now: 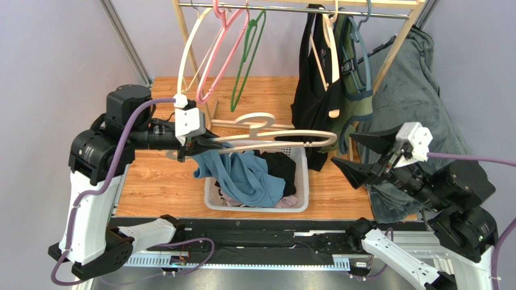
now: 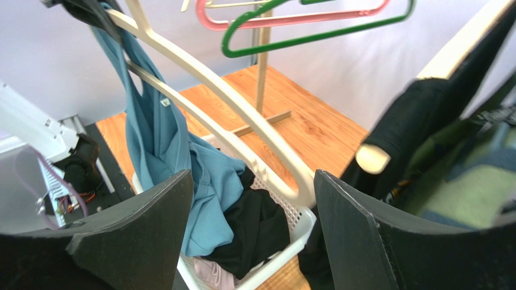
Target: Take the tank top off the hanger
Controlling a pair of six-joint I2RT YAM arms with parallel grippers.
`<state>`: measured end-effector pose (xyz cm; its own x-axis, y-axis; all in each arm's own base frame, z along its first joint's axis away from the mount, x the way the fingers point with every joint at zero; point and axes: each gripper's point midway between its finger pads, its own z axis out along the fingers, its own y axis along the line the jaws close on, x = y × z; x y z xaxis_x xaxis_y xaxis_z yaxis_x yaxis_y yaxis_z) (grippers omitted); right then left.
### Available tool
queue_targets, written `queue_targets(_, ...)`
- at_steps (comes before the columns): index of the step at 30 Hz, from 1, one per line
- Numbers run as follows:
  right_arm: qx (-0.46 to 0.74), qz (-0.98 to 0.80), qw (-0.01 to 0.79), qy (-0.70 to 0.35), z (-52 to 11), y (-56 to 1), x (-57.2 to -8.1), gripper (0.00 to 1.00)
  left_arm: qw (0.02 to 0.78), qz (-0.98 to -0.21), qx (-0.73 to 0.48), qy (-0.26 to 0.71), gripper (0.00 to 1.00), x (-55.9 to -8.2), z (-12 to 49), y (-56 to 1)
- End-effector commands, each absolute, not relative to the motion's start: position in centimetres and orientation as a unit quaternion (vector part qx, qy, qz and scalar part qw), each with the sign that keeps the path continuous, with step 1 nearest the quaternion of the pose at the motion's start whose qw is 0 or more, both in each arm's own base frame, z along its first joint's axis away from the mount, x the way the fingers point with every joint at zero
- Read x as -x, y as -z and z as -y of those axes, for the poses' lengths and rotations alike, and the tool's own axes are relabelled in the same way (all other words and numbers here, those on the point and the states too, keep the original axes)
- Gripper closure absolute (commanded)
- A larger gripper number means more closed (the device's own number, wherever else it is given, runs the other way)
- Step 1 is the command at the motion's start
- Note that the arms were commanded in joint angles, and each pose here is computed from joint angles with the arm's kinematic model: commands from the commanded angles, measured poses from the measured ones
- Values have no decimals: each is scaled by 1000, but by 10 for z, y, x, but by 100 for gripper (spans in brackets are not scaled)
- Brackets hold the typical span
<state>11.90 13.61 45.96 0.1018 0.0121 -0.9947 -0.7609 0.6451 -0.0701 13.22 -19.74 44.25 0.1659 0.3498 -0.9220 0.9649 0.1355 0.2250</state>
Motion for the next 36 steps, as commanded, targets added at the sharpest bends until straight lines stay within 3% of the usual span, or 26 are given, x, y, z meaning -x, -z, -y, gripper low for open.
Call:
queue_targets(1,364,-575,665,-307,-159,-471,-120,23,471,-541,-598,358,100,-113,204,-438)
queue_targets(9,427,-567,605,-361,-192,-463,-118,29,401,-533,-629,399,100,-93,204,-420)
queue_targets(16,450,-578,564,-382,-200,-444,-111,37,409,-531,-630,392,100,-100,206,-422)
queue_targets(29,440,-615,527,-387,-201,-413,-113,65,424,-509,-636,395,100,-85,202,-435)
queue_targets(31,440,-615,526,-389,-200,-411,-112,71,429,-508,-635,393,100,-85,202,-437)
queue_targets(35,430,-615,535,-389,-198,-414,-110,99,452,-516,-621,378,100,-95,203,-440)
queue_targets(36,425,-610,543,-390,-196,-418,-108,100,482,-504,-616,367,100,-105,207,-450)
